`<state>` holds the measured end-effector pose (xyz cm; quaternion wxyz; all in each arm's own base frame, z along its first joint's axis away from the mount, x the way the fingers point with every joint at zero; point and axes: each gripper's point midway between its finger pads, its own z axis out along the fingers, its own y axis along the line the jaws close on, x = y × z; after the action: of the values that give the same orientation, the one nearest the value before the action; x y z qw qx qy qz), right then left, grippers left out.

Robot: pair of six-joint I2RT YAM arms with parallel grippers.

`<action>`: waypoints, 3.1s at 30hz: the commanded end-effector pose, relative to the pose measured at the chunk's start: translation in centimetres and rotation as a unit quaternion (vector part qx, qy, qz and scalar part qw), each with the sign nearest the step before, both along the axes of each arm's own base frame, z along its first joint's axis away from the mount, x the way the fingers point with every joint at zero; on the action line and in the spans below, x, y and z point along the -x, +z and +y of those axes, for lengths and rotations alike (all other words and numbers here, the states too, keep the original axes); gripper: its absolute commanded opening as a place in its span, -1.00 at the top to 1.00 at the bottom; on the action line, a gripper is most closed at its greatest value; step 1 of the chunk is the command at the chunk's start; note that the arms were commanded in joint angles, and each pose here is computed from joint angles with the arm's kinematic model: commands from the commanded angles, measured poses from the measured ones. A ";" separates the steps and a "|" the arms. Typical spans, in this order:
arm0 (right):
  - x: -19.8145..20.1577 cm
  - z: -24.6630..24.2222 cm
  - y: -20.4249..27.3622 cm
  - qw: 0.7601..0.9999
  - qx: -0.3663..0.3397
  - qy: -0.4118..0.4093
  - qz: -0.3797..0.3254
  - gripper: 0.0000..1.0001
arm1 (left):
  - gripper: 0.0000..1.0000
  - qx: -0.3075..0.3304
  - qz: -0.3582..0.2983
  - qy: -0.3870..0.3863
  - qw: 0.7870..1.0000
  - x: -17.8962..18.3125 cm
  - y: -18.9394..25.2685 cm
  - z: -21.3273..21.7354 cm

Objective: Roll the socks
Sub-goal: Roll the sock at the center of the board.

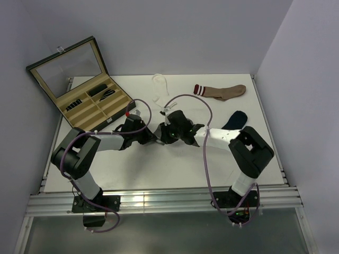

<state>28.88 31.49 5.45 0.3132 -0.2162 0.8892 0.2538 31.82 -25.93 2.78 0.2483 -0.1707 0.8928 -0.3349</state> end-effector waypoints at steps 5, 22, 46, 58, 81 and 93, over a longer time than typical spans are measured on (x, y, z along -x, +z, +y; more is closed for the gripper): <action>0.0 1.5 3.0 0.990 0.049 0.037 -0.130 0.24 | 0.87 -0.010 -0.006 -0.014 1.000 -0.2 0.2 -0.3; 0.0 2.6 0.1 0.984 0.080 0.081 -0.141 0.22 | 0.87 -0.010 -0.005 -0.018 1.000 -0.2 0.2 -0.4; -1.4 0.6 -3.5 0.986 0.117 0.031 -0.114 0.67 | 0.87 -0.012 -0.007 -0.021 1.000 0.0 0.3 -0.4; -1.0 0.2 -4.3 0.997 0.002 0.045 0.066 1.00 | 0.43 0.009 -0.053 -0.018 0.998 -0.1 3.6 -0.3; -1.2 0.8 -2.6 0.897 -0.277 -0.029 0.344 1.00 | 0.15 -0.019 -0.030 0.036 0.999 1.4 2.0 2.5; -1.9 0.4 -3.4 0.892 -0.276 -0.044 0.355 1.00 | 0.39 -0.032 -0.010 0.050 0.998 0.3 0.3 2.3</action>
<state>30.20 31.93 2.20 0.0321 0.0220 0.8468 0.5305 30.22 -23.02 2.51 0.2673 -0.1993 0.8961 -0.2928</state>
